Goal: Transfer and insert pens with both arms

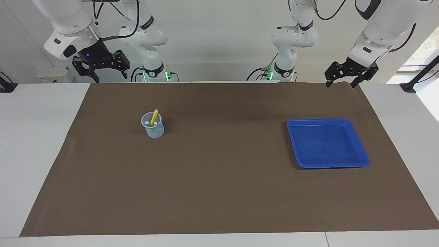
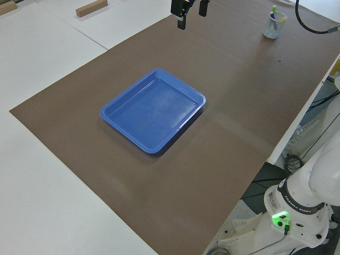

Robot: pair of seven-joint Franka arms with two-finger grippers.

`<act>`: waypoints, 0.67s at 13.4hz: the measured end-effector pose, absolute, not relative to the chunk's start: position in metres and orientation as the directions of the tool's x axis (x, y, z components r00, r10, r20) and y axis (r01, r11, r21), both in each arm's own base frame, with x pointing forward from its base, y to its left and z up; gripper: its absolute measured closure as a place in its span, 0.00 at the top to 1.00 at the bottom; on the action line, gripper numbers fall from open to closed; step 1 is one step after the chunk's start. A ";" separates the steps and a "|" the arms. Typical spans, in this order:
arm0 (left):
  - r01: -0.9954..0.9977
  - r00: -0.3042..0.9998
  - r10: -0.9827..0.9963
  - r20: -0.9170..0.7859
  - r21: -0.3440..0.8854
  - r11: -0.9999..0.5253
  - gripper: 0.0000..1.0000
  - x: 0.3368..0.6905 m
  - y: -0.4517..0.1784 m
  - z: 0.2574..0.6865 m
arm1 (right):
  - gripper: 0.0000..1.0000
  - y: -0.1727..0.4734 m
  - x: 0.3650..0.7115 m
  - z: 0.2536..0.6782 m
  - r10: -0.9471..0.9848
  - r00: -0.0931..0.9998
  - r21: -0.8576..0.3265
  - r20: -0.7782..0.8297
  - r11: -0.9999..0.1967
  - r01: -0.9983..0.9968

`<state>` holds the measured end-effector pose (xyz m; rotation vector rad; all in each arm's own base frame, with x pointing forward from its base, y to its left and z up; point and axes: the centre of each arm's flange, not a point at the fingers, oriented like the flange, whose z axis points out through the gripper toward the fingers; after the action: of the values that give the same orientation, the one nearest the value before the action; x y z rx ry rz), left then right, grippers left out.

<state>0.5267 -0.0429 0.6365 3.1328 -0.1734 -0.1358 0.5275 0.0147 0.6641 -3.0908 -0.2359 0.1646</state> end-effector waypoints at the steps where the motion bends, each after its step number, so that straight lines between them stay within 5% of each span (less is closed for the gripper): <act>1: -0.108 0.990 -0.108 -0.086 0.006 -0.994 1.00 0.527 -0.041 0.637 | 1.00 0.015 0.526 0.666 0.154 0.983 -0.045 -0.099 -0.988 0.150; 9: -0.099 0.991 -0.099 -0.086 0.006 -0.995 1.00 0.527 -0.036 0.637 | 1.00 0.016 0.529 0.668 0.154 0.985 -0.042 -0.079 -0.988 0.151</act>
<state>0.5271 -0.0362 0.6371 3.1330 -0.1551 -0.1349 0.5286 0.0157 0.6678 -3.0938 -0.2385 0.1272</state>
